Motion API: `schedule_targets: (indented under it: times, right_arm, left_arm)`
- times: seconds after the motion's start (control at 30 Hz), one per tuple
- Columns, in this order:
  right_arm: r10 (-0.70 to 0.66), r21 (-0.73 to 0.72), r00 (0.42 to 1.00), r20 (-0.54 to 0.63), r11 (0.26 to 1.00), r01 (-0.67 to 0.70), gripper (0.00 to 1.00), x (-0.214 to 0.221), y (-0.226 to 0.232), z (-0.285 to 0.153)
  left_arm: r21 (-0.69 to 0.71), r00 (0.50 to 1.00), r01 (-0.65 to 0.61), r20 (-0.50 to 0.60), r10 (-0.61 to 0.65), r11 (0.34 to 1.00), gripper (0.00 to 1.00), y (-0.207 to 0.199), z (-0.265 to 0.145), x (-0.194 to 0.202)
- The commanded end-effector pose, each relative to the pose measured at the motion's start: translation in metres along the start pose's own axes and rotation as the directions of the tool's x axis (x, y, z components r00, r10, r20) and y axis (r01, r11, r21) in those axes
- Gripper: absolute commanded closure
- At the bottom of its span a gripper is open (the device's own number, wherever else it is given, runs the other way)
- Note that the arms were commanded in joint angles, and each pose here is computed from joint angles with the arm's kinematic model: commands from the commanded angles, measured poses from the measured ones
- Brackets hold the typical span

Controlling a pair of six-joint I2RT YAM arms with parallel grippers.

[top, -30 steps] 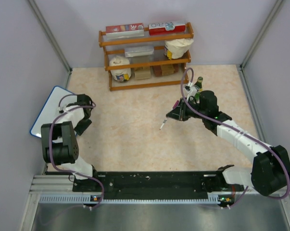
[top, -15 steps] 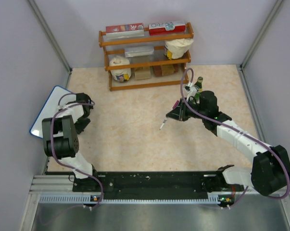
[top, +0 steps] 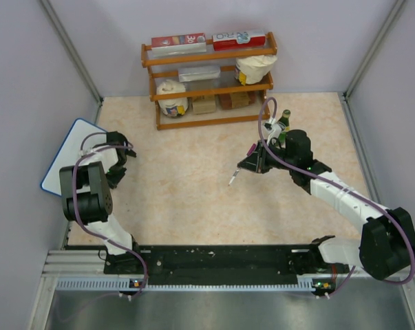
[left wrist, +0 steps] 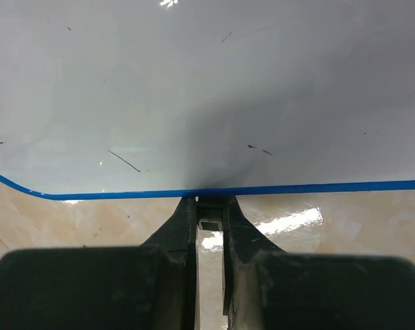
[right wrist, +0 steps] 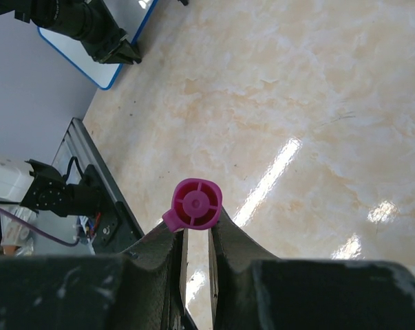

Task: Write a sentence on the whiteboard
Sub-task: Move the whiteboard stand to the center of the board.

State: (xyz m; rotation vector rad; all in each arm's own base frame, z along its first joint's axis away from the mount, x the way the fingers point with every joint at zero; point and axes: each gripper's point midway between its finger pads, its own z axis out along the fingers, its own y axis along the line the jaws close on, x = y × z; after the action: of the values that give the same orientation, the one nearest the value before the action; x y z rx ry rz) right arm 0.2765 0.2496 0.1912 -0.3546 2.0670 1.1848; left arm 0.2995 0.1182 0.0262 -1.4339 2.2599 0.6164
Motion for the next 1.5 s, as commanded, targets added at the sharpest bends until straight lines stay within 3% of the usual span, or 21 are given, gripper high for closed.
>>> schedule_targets:
  times: [0.0,0.5,1.27,1.47]
  right_arm:
    - [-0.033,-0.025,0.999,0.023,0.999,0.034,1.00,-0.006,0.002,-0.001]
    - [-0.014,-0.048,1.000,0.023,0.999,0.015,1.00,-0.007,0.008,-0.001]
    - [-0.015,-0.031,0.999,0.039,0.999,0.016,1.00,-0.008,0.007,-0.009]
    - [-0.017,-0.032,0.999,0.041,0.999,0.018,1.00,-0.009,0.008,-0.009]
  left_arm:
    - [0.010,0.999,-0.043,0.027,0.043,0.999,1.00,0.001,-0.002,-0.008]
    - [0.007,0.967,-0.235,-0.098,0.234,0.972,1.00,0.000,0.003,0.026]
    - [0.049,0.923,-0.379,-0.044,0.381,0.924,1.00,-0.022,-0.019,0.045]
    - [0.077,0.893,-0.449,-0.012,0.451,0.890,1.00,-0.033,-0.035,0.062]
